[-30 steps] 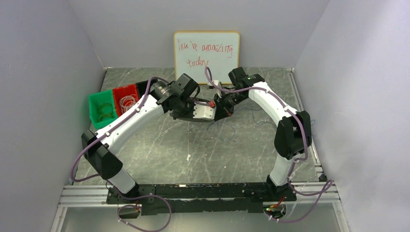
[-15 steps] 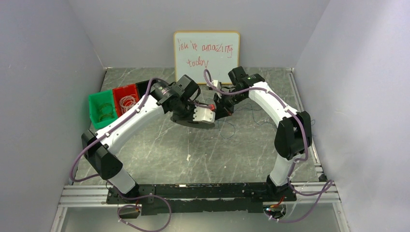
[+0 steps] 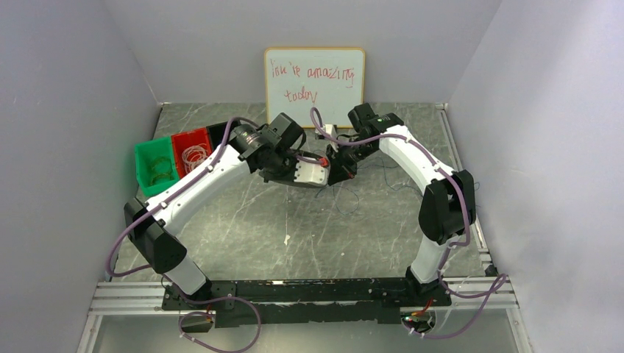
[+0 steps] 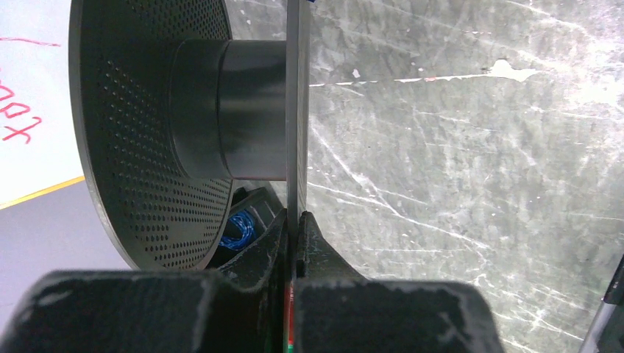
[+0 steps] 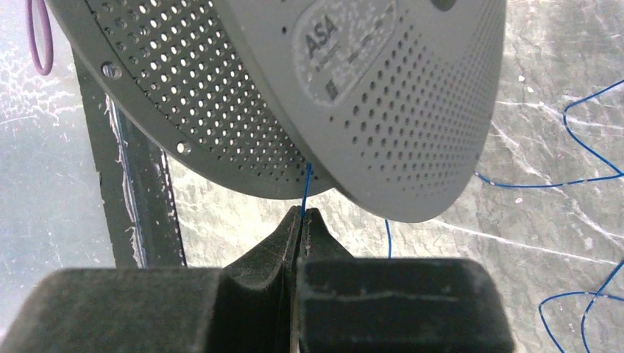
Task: Wrap the cables
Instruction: Place the cable on the cable reel.
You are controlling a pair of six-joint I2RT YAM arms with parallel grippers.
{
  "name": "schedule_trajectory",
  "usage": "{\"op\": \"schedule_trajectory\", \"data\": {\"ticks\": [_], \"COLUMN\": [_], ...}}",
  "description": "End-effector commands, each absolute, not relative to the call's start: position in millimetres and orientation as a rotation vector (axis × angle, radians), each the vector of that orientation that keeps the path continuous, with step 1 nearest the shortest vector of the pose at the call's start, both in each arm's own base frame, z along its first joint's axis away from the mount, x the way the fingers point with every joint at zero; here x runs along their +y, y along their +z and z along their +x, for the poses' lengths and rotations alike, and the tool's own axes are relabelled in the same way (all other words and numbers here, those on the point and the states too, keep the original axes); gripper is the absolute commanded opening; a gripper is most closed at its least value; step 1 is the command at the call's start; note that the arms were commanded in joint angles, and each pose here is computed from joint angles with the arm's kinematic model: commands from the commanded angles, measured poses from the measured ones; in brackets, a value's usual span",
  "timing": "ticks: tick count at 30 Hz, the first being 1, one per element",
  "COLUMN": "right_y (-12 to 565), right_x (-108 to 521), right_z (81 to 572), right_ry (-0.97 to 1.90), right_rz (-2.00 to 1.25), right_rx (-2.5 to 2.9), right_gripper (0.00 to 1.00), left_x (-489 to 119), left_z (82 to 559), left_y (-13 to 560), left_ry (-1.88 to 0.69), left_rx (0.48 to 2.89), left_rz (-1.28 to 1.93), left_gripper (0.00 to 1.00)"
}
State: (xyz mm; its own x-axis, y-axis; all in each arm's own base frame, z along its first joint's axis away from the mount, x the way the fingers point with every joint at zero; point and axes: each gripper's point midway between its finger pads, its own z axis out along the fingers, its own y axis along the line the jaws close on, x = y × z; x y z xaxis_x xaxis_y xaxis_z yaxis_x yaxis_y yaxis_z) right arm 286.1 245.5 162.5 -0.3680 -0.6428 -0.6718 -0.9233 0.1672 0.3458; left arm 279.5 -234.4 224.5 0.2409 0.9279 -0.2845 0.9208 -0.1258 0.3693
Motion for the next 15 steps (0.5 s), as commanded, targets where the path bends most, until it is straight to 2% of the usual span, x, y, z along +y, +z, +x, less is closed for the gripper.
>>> {"op": "schedule_trajectory", "data": {"ticks": [1,15], "right_y": [184,180], "right_x": [247,244], "right_z": [280,290], "right_ry": [1.036,0.987], "right_rz": [-1.512,-1.508], "right_rx": [2.010,2.007], "right_gripper": [0.00,0.00], "left_x": [-245,-240], "left_z": [297,321], "left_y": [258,266], "left_ry": [0.096,0.291], "left_rx": [1.560,1.421], "left_rz": [1.972,1.953], "left_gripper": [0.02,0.02]}}
